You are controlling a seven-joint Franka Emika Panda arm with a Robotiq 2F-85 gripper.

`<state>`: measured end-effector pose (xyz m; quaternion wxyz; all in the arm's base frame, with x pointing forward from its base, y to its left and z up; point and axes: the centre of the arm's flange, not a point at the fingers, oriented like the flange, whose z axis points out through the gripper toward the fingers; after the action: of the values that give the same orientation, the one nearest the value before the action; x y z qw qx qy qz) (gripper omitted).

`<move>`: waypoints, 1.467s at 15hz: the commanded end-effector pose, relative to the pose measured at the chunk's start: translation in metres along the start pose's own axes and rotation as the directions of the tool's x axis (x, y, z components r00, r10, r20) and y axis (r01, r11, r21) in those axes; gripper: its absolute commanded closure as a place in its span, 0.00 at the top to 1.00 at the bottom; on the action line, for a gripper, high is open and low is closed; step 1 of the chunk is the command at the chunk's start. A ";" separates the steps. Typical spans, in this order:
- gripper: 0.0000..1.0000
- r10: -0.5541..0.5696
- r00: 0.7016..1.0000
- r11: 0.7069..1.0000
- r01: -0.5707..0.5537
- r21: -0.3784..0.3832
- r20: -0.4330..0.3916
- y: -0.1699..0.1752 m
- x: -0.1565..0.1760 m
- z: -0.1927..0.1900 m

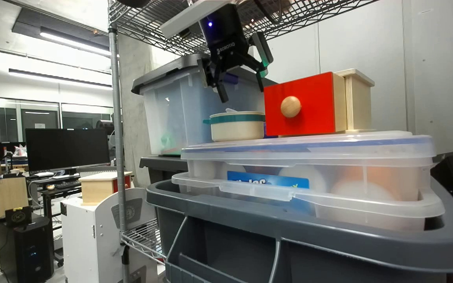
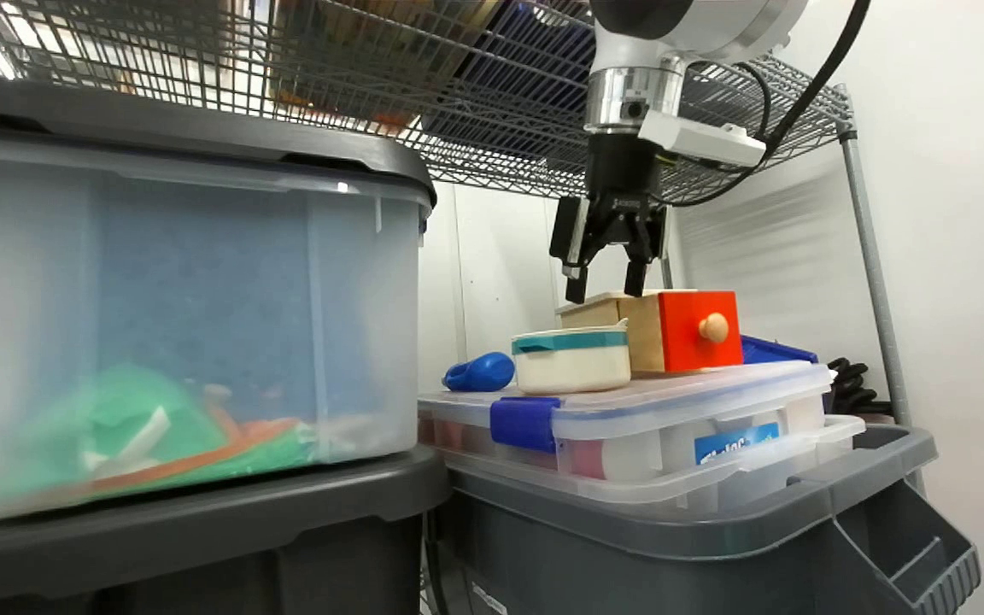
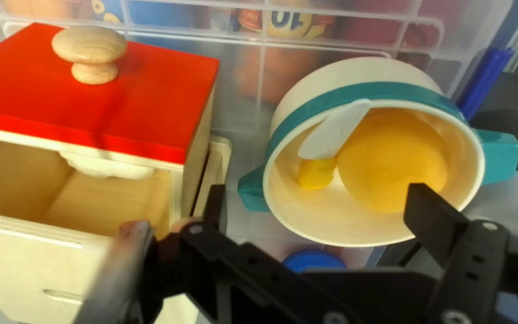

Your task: Put the brown plush, the teddy toy and the white toy in the drawer, and the scissors in the white container

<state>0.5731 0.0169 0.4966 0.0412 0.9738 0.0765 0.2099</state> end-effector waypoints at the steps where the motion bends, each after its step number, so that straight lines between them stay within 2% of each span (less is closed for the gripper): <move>1: 1.00 -0.020 0.999 1.000 0.020 0.007 0.028 -0.013 -0.018 -0.013; 8: 1.00 -0.015 0.997 0.999 0.016 -0.028 0.070 -0.021 -0.042 -0.054; 11: 1.00 -0.001 0.992 0.999 0.007 -0.048 0.124 -0.024 -0.054 -0.071; 19: 1.00 0.056 0.938 0.993 -0.016 -0.118 0.342 -0.043 -0.093 -0.098; 22: 1.00 0.110 0.920 0.990 -0.067 -0.127 0.375 -0.036 -0.100 -0.111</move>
<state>0.4480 0.0443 0.5377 0.0998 0.9938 0.0339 0.0348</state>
